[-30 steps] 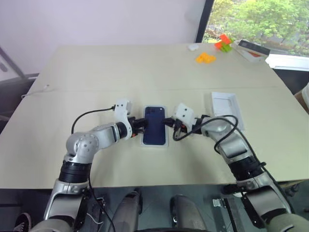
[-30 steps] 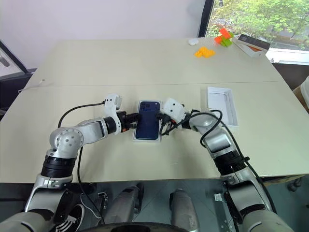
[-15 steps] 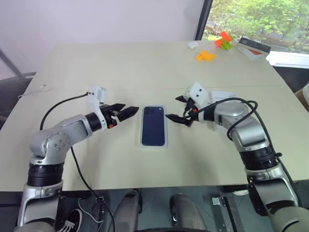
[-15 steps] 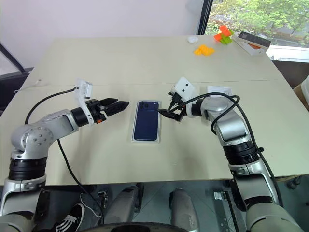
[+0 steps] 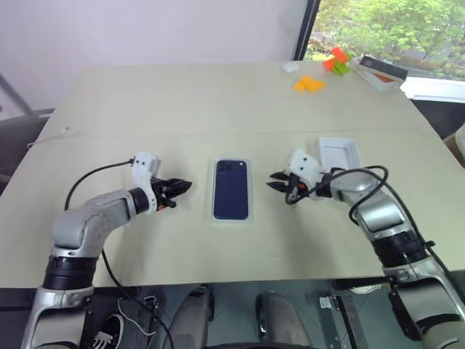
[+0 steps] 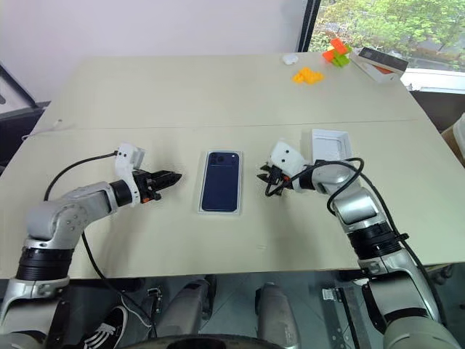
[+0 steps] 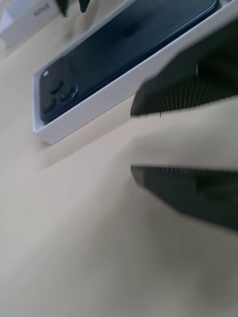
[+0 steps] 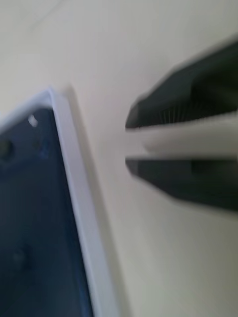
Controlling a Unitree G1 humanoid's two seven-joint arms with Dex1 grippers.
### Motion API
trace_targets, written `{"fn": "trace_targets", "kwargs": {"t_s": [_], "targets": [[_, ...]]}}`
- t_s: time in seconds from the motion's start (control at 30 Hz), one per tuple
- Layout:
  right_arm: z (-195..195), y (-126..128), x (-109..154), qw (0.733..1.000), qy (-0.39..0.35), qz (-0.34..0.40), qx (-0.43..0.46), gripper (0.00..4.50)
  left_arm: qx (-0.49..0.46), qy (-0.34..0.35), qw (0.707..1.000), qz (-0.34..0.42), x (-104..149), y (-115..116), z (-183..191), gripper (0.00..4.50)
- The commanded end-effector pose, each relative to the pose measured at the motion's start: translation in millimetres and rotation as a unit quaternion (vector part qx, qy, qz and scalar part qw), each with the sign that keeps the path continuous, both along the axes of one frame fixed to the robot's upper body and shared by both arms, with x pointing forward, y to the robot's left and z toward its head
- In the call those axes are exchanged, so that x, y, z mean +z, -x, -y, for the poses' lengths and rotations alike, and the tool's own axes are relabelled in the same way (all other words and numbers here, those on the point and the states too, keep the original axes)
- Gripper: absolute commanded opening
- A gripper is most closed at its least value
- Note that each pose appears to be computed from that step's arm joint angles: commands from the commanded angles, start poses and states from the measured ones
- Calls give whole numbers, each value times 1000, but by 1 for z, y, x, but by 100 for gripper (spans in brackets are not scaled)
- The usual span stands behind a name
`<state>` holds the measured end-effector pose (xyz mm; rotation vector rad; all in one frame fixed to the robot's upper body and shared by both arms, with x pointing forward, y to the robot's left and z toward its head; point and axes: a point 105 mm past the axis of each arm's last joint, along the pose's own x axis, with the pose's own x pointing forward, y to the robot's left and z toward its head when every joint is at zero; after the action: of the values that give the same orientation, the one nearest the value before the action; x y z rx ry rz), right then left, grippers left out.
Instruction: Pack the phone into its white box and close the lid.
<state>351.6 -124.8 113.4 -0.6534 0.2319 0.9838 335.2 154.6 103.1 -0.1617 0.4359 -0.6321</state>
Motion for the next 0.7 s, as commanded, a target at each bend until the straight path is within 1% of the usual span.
{"fn": "trace_targets", "kwargs": {"t_s": [0.03, 0.13, 0.33, 0.47, 0.6, 0.7], "targets": [[-12, -1, 6, 999, -9, 28, 14, 0, -11, -20, 1000, 22, 0, -2, 12, 4], [-20, 1, 5, 999, -8, 36, 25, 0, -15, -25, 999, 13, -8, -5, 24, 4], [-21, 3, 6, 999, -17, 31, 22, 0, -58, -14, 998, 4, -13, -5, 54, 4], [-8, 9, 1, 999, 2, 25, 22, 0, -85, -9, 996, 4, -16, -5, 76, 4], [2, 7, 3, 999, 13, 32, 13, 0, -102, -1, 995, -1, -16, -6, 91, 4], [14, 5, 3, 999, 25, 33, 5, 0, -129, 7, 992, 1, -15, -4, 110, 4]]}}
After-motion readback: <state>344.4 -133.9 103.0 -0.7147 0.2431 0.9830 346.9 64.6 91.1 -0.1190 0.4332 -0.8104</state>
